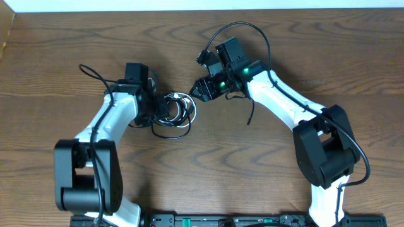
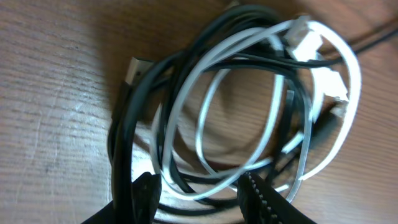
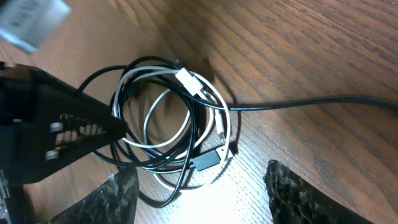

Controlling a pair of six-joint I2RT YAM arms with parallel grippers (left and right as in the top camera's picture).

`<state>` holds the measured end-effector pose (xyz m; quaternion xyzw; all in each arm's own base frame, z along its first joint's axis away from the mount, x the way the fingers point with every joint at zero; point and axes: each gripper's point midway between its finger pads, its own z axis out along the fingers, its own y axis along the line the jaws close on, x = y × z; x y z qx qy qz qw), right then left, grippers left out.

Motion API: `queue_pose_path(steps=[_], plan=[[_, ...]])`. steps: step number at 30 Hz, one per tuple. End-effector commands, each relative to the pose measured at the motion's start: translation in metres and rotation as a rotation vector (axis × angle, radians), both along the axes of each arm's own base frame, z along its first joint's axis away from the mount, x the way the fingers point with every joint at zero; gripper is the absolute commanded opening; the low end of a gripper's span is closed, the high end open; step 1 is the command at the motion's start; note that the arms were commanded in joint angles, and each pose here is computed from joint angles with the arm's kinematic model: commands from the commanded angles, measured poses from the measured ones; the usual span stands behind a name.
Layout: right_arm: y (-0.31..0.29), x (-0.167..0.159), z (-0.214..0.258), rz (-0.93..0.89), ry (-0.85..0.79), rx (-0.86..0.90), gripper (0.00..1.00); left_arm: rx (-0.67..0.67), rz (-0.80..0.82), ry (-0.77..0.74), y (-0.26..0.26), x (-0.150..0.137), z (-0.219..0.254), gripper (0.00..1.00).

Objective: Untangle cables

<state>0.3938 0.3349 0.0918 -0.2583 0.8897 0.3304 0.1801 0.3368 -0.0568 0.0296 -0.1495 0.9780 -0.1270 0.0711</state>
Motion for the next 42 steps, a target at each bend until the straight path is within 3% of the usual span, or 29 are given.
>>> queue_pose_path(steps=[1, 6, 10, 11, 13, 17, 23, 26, 30, 33, 42], plan=[[0.002, 0.0, 0.001, -0.003, 0.002, 0.0, 0.62, 0.036, 0.003, 0.024, 0.006, 0.0, -0.013, 0.44], [-0.003, 0.001, -0.003, -0.019, 0.003, -0.029, 0.62, 0.052, 0.006, 0.039, 0.009, 0.002, -0.024, 0.45], [-0.01, 0.003, -0.009, -0.045, -0.003, -0.074, 0.64, 0.039, 0.001, 0.022, 0.006, 0.006, -0.023, 0.19], [-0.011, 0.003, -0.012, -0.049, -0.003, -0.084, 0.66, 0.038, -0.03, 0.002, 0.005, 0.009, -0.022, 0.08], [-0.014, 0.0, -0.014, -0.049, 0.012, -0.094, 0.67, 0.051, -0.098, -0.032, 0.006, 0.014, -0.018, 0.08], [-0.016, -0.004, -0.017, -0.011, 0.003, -0.116, 0.68, 0.035, -0.086, -0.096, 0.011, 0.025, 0.006, 0.08], [-0.013, -0.009, -0.016, 0.019, 0.01, -0.098, 0.66, -0.175, -0.171, -0.315, -0.023, 0.039, 0.076, 0.08], [0.002, -0.019, -0.004, 0.082, 0.043, 0.006, 0.67, -0.188, -0.197, -0.384, -0.026, 0.035, 0.103, 0.08], [0.011, -0.017, 0.005, 0.108, 0.022, 0.064, 0.68, -0.296, -0.352, -0.46, -0.049, 0.027, 0.124, 0.07], [0.014, -0.014, 0.009, 0.112, 0.0, 0.081, 0.68, -0.376, -0.421, -0.481, -0.062, 0.021, 0.131, 0.07], [0.016, -0.009, 0.012, 0.121, -0.04, 0.088, 0.69, -0.456, -0.448, -0.493, -0.073, 0.017, 0.14, 0.08]])
